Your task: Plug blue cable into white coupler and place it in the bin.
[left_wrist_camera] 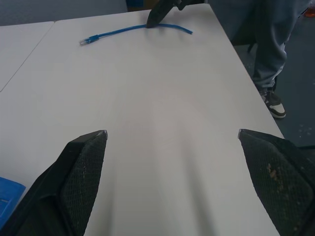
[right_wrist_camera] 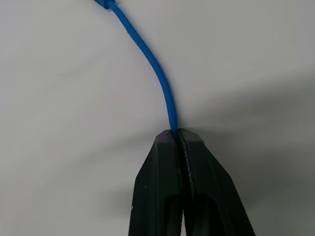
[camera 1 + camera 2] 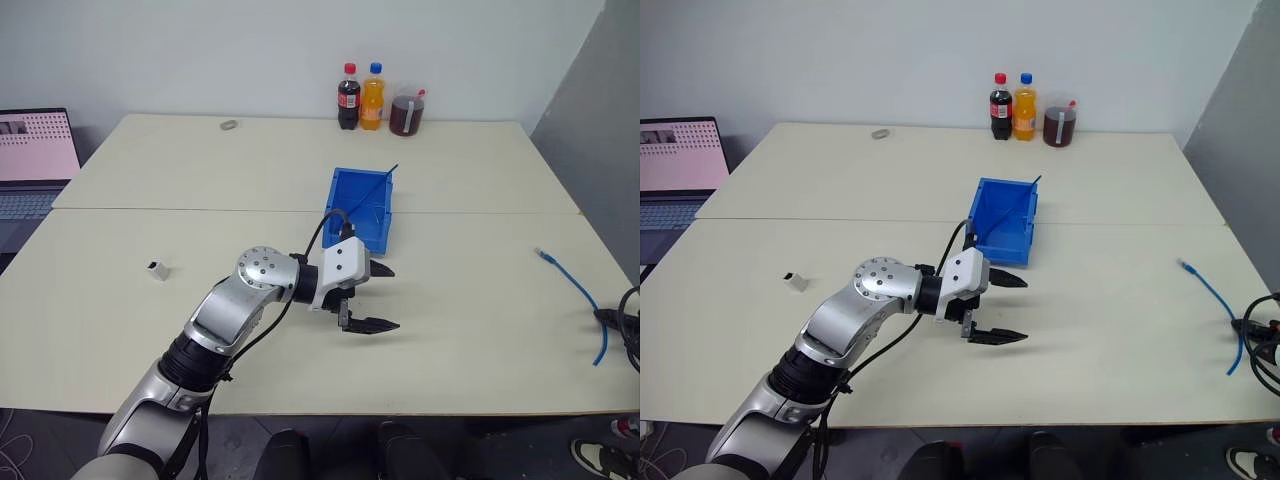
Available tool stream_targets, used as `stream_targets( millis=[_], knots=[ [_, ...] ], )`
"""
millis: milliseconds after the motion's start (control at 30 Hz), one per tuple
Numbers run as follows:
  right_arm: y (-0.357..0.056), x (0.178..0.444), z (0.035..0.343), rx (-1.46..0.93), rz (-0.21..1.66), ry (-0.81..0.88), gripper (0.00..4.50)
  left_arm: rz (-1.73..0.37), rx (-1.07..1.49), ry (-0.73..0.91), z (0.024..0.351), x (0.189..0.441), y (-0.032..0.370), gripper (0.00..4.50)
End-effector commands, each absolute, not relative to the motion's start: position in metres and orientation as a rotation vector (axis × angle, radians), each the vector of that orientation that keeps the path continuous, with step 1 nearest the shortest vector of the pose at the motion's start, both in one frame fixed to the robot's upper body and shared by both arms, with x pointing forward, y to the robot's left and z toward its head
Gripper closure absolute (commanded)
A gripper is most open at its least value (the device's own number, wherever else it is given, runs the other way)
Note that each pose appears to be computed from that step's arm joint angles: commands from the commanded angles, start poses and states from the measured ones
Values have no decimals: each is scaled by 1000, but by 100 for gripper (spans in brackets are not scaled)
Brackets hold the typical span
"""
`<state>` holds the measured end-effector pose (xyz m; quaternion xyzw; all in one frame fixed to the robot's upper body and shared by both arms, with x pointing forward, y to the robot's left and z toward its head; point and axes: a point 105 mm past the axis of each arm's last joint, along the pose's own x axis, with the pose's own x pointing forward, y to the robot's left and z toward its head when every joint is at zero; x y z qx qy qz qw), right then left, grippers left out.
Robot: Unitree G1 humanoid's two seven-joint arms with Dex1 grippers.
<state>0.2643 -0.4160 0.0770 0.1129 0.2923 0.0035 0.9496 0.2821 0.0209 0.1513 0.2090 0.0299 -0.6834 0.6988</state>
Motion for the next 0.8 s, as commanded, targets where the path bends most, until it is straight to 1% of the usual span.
stream_targets(
  millis=[33,133,200,267,367,400,500,567,667,800],
  knots=[
    [-405,267,87,224,69,554,447,-1514,482,15,162,284,20,0],
    [-392,272,111,149,152,498,447,-1484,478,18,161,286,25,0],
    [-368,271,130,43,280,483,447,-1437,454,28,161,289,36,0],
    [-344,269,143,-56,387,477,447,-1389,436,44,158,290,49,0],
    [-315,265,154,-211,502,472,447,-1282,417,62,151,292,71,0],
    [-300,263,156,-273,568,473,447,-1242,389,82,146,288,82,0],
    [-254,258,157,-390,757,461,447,-1131,351,162,128,275,119,0],
    [-230,260,155,-418,837,436,447,-1073,362,205,119,269,139,0],
    [-186,269,140,-434,969,389,447,-1017,375,289,104,257,171,0],
    [-138,288,119,-424,1060,342,447,-1009,376,369,92,243,193,0]
  ],
)
